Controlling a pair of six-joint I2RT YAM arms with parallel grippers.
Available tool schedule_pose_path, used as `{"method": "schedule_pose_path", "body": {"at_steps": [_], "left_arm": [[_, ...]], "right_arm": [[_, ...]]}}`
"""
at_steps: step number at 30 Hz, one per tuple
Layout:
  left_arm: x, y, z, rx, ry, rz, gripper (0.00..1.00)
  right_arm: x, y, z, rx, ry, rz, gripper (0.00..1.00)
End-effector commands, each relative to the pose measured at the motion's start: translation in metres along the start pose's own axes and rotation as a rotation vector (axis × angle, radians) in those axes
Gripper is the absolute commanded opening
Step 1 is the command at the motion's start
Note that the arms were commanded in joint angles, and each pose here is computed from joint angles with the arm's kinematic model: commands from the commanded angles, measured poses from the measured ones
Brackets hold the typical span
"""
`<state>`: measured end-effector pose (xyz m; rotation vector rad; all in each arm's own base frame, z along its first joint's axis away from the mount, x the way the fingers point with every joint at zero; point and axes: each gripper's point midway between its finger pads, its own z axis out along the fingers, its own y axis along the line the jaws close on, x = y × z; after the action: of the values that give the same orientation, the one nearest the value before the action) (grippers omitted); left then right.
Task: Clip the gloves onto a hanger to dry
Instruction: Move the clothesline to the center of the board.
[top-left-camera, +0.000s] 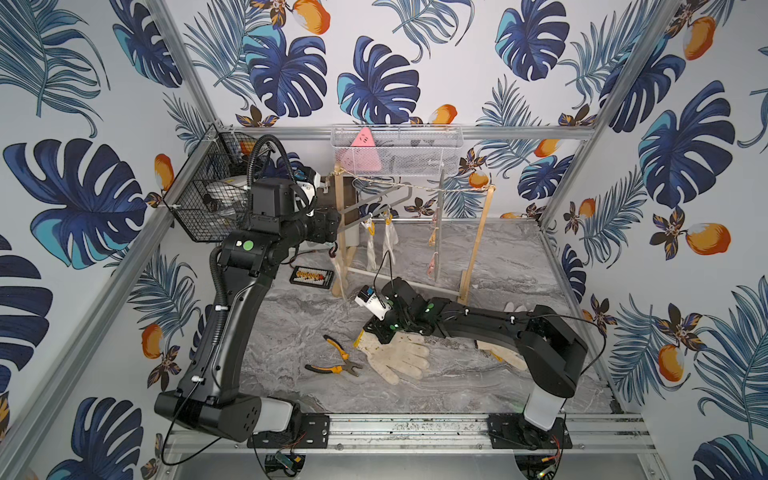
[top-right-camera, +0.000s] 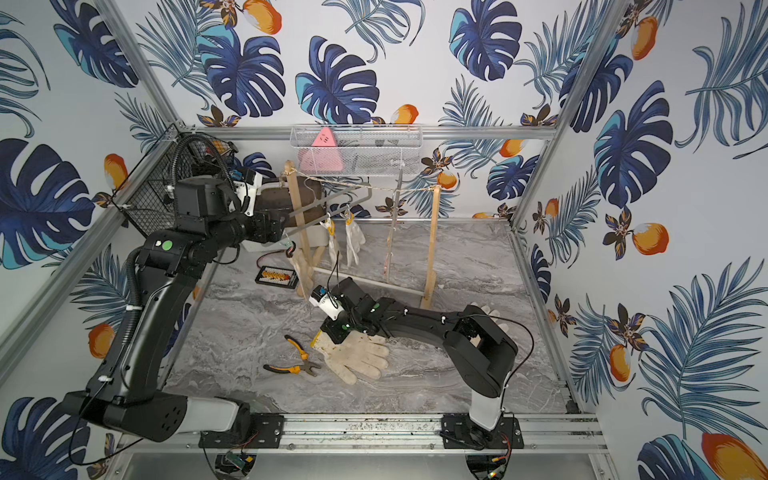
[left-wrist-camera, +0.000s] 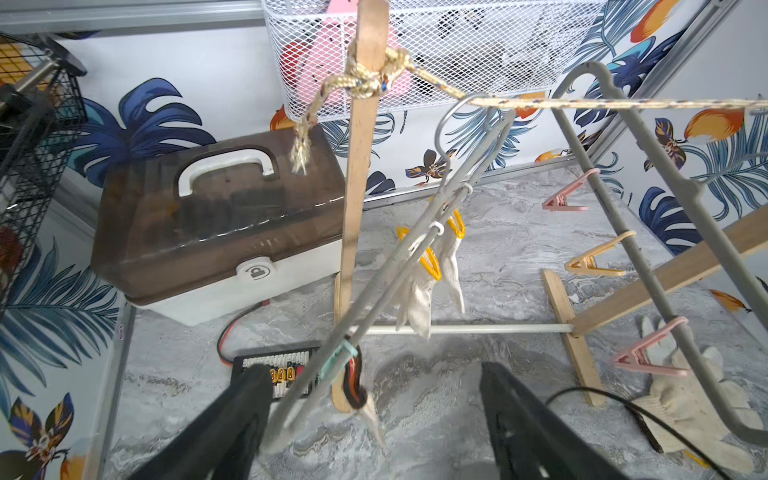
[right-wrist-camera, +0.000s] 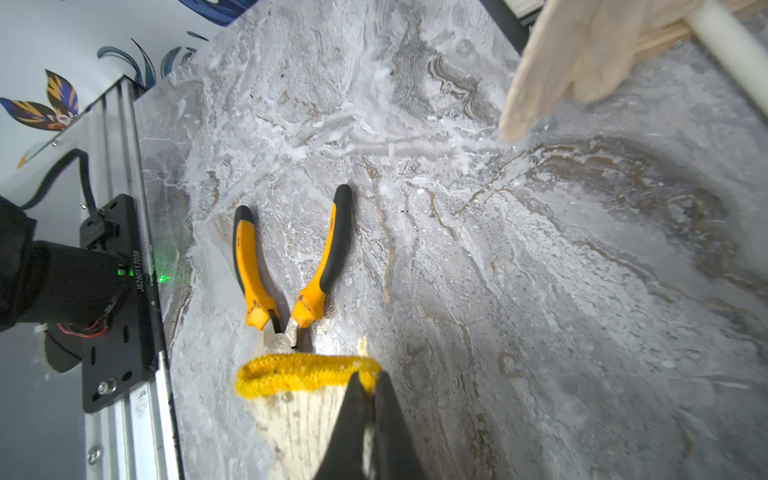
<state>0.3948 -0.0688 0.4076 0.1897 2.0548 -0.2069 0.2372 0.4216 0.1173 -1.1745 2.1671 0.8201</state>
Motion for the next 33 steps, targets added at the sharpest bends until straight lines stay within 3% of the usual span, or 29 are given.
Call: {"method": "schedule_pose_path", "body": {"at_steps": [1, 9, 19, 24, 33], "left_arm": [[-0.024, 0.003, 0.009, 0.034, -0.061, 0.039, 0.84], [-0.038, 0.0, 0.042, 0.119, -0.096, 0.068, 0.84], [-0.043, 0.024, 0.08, 0.069, -0.086, 0.061, 0.81], [-0.041, 0.019, 0.093, 0.117, -0.098, 0.032, 0.74], [-0.044, 0.029, 0.108, 0.07, -0.132, 0.024, 0.58]], "right_arm": [[-0.013, 0.006, -0.015, -0.01, -0.046, -0.01, 0.0], [-0.022, 0.009, -0.036, 0.002, -0.084, -0.01, 0.0], [-0.031, 0.01, -0.057, 0.017, -0.117, -0.012, 0.0], [-0.018, 0.005, -0.057, 0.029, -0.097, 0.002, 0.0], [-0.015, 0.002, -0.06, 0.038, -0.096, 0.006, 0.0]]}}
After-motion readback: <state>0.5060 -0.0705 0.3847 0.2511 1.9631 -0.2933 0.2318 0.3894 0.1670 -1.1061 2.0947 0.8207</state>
